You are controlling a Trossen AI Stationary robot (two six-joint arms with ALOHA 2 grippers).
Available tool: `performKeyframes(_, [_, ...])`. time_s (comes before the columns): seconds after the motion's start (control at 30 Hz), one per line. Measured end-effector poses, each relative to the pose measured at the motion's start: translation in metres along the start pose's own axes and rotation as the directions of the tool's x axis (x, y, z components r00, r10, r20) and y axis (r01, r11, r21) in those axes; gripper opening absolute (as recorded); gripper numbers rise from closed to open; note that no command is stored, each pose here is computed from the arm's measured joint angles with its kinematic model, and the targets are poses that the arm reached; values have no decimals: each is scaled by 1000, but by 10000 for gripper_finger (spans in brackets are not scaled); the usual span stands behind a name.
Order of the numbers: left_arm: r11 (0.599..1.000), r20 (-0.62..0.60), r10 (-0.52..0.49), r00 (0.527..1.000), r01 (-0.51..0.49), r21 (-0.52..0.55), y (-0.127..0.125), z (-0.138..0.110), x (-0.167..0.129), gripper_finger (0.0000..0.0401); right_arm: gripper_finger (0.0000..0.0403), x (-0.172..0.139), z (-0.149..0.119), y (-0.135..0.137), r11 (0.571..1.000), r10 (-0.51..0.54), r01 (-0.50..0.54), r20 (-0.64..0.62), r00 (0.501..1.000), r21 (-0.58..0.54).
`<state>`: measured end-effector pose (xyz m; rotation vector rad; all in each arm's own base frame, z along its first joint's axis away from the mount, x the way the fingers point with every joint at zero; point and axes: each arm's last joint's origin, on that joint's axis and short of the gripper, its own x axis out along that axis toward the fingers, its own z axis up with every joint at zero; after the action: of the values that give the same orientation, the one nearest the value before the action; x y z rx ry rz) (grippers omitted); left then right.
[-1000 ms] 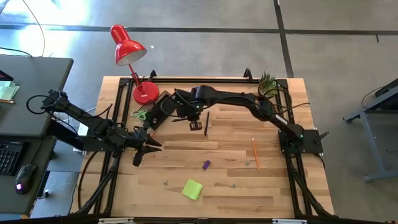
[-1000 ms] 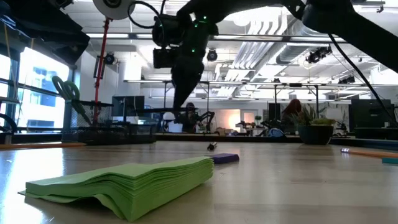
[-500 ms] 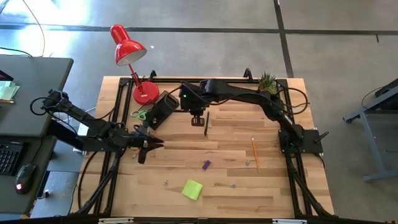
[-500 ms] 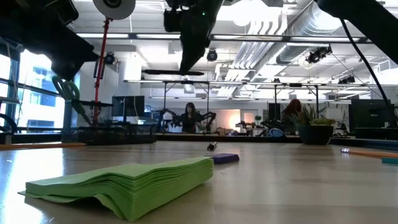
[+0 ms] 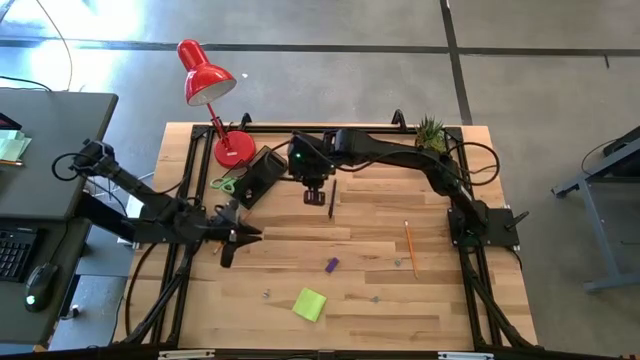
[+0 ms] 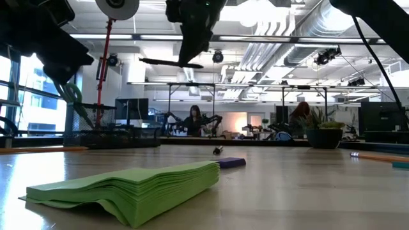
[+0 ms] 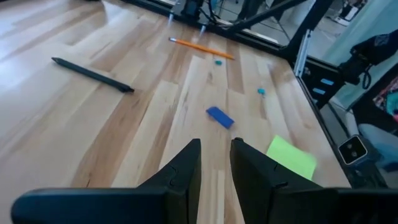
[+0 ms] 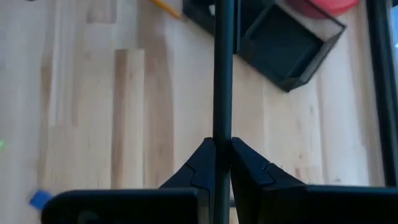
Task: Pick and place office supplies into organizer
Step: Put the left black pen into the desk organizer
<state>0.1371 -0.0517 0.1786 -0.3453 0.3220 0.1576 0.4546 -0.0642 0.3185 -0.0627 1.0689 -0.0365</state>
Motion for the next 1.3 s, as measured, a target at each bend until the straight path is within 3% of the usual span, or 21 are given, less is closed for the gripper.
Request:
performKeyframes(0.17, [1000,16,29,999,-29,-4,-9,-8,-4,74,14,21,-11,4,1000,29,-30,88,996,3])
performKeyframes(0.3, [998,46,53,998,-53,-15,-15,-12,-8,74,16,30,-49,2,998,20,-32,241,970,45])
performKeyframes(0.4, [995,100,100,990,-98,-18,-16,-11,-10,74,15,19,-76,-3,998,-10,-15,396,918,59])
performKeyframes(0.53, [987,225,159,961,-155,-37,-16,2,-8,74,15,3,-108,-1,997,17,-59,589,808,54])
performKeyframes(0.73, [988,441,121,889,-151,34,-18,37,-6,74,15,11,-147,16,995,75,-101,807,585,-20])
performKeyframes(0.83, [978,487,137,863,-195,70,-15,44,0,74,15,15,-160,25,994,98,-91,868,486,-61])
performKeyframes(0.9, [970,482,161,861,-229,84,-9,45,8,74,15,14,-162,29,996,79,-73,891,447,-51])
performKeyframes(1.1, [958,496,198,846,-274,84,7,55,31,74,14,8,-149,31,997,74,-42,915,396,-62])
performKeyframes(1.3, [964,549,58,834,-190,188,5,83,49,74,14,28,-134,39,997,72,-43,901,428,-59])
